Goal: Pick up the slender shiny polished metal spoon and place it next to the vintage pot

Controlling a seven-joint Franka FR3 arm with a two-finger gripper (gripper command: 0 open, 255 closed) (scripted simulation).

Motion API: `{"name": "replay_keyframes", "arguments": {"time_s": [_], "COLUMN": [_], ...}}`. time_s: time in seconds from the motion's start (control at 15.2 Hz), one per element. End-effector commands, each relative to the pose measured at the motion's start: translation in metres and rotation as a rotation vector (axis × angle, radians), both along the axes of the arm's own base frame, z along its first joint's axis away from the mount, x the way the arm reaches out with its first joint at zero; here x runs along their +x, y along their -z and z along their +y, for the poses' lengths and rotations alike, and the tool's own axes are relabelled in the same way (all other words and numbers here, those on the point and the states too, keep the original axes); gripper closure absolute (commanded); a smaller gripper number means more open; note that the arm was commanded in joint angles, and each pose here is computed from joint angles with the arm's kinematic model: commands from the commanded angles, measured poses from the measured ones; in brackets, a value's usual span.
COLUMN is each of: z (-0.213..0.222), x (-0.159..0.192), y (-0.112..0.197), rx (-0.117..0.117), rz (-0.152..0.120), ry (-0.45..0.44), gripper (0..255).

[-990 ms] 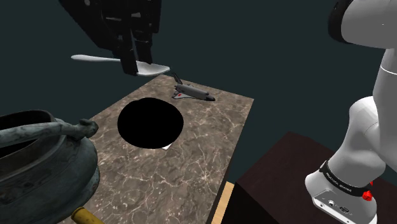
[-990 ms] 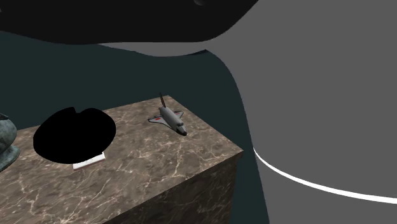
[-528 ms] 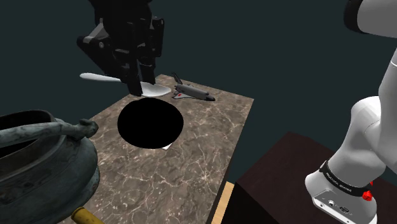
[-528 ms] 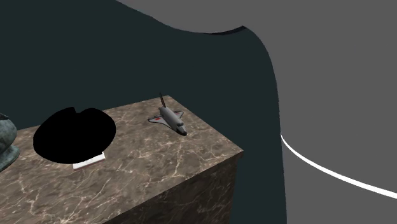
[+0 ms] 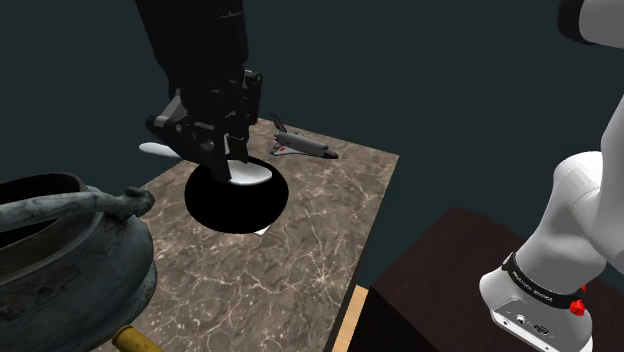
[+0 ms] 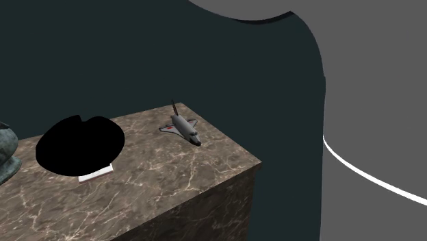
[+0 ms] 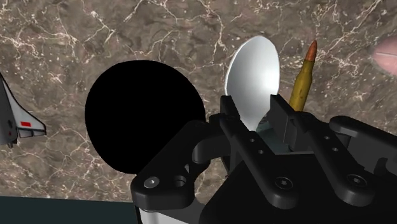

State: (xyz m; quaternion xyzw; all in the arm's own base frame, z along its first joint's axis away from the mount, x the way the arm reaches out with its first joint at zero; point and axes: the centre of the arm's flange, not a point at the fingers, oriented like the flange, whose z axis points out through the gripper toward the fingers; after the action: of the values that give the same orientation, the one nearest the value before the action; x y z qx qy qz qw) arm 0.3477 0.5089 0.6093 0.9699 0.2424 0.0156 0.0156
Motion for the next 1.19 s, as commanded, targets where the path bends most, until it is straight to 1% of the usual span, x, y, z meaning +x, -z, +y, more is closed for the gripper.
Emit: {"name": "replay_keyframes", "arguments": {"time_s": [0.0,1.12], "z": [-0.001,-0.001], "x": [-0.001,-0.001], "y": [0.011,0.1], "rx": [0.0,0.0], "rz": [0.0,0.0], "ry": [0.0,0.0], "gripper": [255,255]}}
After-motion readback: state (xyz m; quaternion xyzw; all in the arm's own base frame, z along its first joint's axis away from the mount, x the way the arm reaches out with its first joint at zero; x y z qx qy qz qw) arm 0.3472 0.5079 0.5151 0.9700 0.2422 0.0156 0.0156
